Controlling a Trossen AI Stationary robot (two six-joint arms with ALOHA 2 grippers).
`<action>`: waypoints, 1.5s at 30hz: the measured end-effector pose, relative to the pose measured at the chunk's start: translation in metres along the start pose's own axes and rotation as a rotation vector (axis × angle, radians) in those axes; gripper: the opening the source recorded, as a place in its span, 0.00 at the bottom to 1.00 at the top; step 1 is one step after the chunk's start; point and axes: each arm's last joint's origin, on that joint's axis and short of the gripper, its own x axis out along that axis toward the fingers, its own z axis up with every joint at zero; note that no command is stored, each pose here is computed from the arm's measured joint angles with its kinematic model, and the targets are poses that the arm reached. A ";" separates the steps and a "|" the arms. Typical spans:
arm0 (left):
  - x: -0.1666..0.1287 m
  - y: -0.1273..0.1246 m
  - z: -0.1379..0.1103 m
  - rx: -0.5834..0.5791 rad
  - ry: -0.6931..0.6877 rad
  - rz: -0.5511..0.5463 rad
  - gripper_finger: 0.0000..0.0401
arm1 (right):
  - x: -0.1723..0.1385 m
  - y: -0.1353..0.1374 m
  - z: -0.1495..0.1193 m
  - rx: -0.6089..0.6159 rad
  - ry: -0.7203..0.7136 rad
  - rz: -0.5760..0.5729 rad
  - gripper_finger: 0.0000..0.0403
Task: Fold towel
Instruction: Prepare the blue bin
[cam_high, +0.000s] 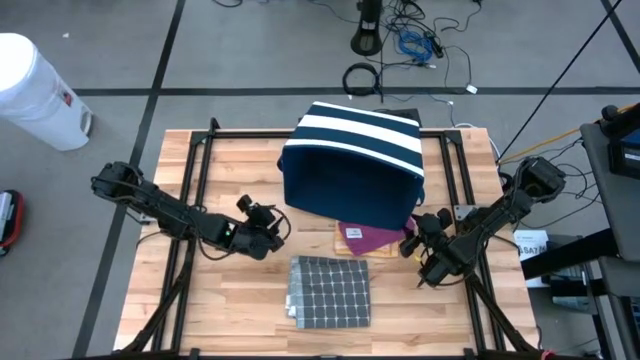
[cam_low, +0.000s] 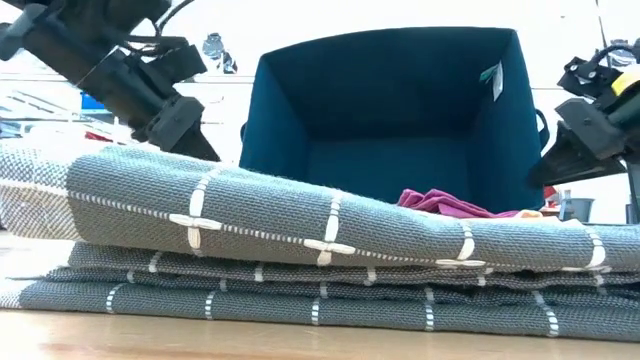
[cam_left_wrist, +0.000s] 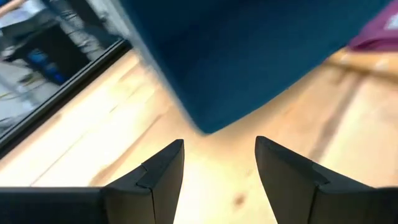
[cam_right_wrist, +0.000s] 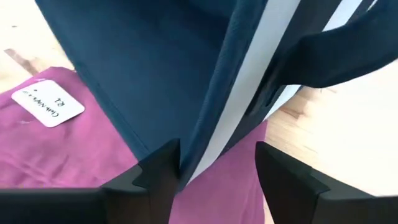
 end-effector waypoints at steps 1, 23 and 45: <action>0.000 0.002 -0.002 0.001 0.011 0.021 0.51 | 0.001 -0.001 0.000 0.005 0.001 -0.007 0.47; 0.000 -0.004 0.008 -0.109 -0.062 -0.031 0.51 | -0.031 0.004 0.042 0.098 0.048 0.212 0.00; -0.061 -0.024 0.016 0.280 -0.348 0.122 0.51 | -0.057 -0.004 0.090 0.167 0.077 0.364 0.00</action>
